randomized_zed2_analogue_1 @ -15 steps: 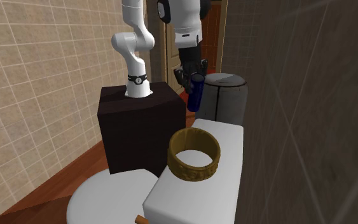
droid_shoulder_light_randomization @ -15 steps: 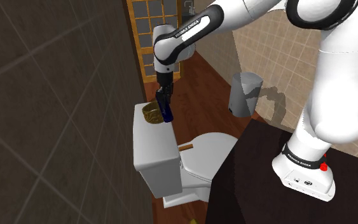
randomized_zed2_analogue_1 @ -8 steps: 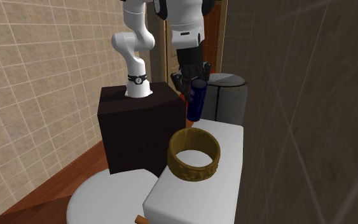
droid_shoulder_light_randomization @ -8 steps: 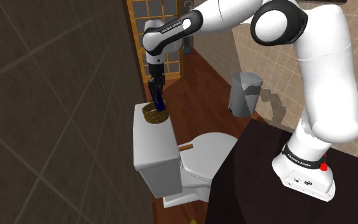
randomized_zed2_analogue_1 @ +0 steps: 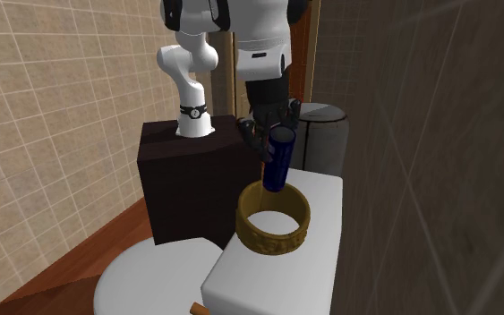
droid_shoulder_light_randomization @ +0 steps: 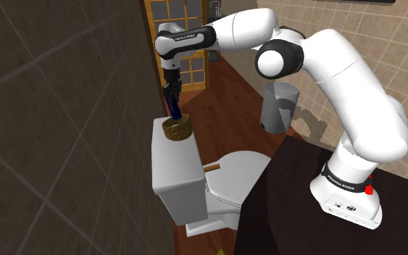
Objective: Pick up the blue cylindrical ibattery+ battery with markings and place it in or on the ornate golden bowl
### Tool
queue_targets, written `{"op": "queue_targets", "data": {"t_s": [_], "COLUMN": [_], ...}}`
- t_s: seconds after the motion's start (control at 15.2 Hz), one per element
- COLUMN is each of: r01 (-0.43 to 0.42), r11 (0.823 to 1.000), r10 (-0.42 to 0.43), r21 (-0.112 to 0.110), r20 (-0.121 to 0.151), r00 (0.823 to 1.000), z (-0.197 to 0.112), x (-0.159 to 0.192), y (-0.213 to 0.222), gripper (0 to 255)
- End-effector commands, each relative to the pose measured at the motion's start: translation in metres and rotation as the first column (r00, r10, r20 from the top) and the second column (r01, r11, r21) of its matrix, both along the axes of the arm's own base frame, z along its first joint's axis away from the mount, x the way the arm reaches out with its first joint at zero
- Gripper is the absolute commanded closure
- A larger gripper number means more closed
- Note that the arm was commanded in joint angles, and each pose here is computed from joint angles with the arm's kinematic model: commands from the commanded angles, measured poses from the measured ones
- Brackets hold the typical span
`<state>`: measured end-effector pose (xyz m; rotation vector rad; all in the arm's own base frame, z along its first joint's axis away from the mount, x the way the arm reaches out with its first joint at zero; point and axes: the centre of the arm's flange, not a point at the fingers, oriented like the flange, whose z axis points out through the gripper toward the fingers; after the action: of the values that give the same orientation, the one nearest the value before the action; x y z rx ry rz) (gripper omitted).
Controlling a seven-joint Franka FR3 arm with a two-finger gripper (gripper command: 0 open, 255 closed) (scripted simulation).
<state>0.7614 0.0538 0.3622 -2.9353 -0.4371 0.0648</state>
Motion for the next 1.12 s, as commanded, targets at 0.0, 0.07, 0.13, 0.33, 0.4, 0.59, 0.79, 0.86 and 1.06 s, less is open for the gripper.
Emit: {"op": "queue_targets", "data": {"t_s": [0.0,0.07,0.13,0.33,0.4,0.59,0.79,0.86,1.06], "r01": [-0.001,-0.001,-0.001,-0.001,-0.001,-0.001,-0.001,-0.001,-0.001], "r11": [1.0,1.0,1.0,1.0,1.0,1.0,1.0,1.0,1.0], "r10": [0.001,0.001,0.001,0.001,0.001,0.001,0.001,0.001,0.001], "r21": [0.0,0.0,0.0,0.0,0.0,0.0,0.0,0.0,0.0], "r20": [0.001,0.001,0.001,0.001,0.001,0.001,0.001,0.001,0.001], "r00": [1.0,1.0,1.0,1.0,1.0,1.0,1.0,1.0,1.0], "z": [-0.01,-0.015,-0.02,-0.036,-0.042,-0.057,-0.071,-0.071,-0.071], "x": [0.0,0.0,0.0,0.0,0.0,0.0,0.0,0.0,0.0], "y": [-0.001,-0.001,-0.001,-0.001,-0.001,-0.001,-0.001,-0.001,-0.001], "gripper": [255,255,255,255,255,255,255,255,255]}}
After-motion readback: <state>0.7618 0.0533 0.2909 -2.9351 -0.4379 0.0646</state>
